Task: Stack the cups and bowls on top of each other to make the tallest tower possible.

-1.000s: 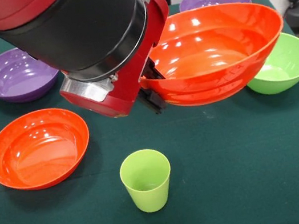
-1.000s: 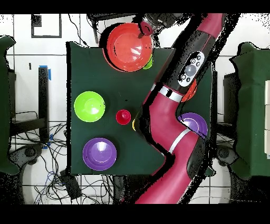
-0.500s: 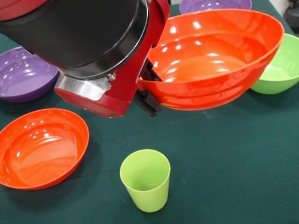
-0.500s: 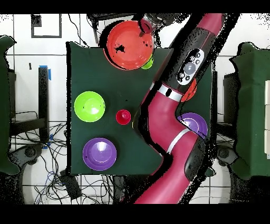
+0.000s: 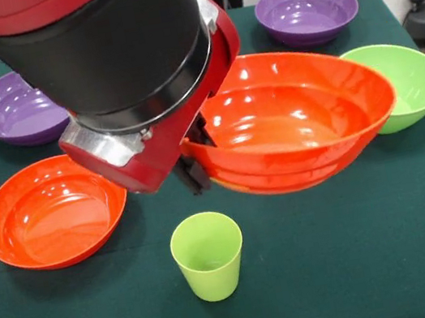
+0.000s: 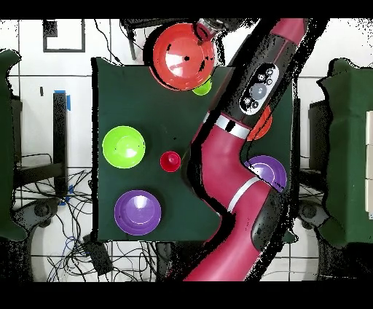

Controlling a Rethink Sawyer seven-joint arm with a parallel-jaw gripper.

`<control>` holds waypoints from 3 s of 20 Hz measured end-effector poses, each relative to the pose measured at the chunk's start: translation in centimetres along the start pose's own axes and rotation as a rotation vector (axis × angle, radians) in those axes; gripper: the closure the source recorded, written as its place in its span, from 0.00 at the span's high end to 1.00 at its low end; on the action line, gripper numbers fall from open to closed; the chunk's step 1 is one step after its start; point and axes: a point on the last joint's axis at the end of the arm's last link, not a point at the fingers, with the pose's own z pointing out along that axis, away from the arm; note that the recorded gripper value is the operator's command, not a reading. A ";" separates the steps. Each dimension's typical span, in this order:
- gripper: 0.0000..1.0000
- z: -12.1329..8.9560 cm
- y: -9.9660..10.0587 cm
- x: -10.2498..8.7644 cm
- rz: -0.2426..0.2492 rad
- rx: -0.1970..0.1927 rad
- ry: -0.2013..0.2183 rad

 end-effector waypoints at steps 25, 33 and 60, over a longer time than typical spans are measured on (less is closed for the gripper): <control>0.00 1.3 -2.4 2.6 0.153 0.014 0.155; 0.00 0.0 -1.2 3.0 0.178 -0.087 0.162; 0.00 1.3 -0.7 3.4 0.166 -0.267 0.087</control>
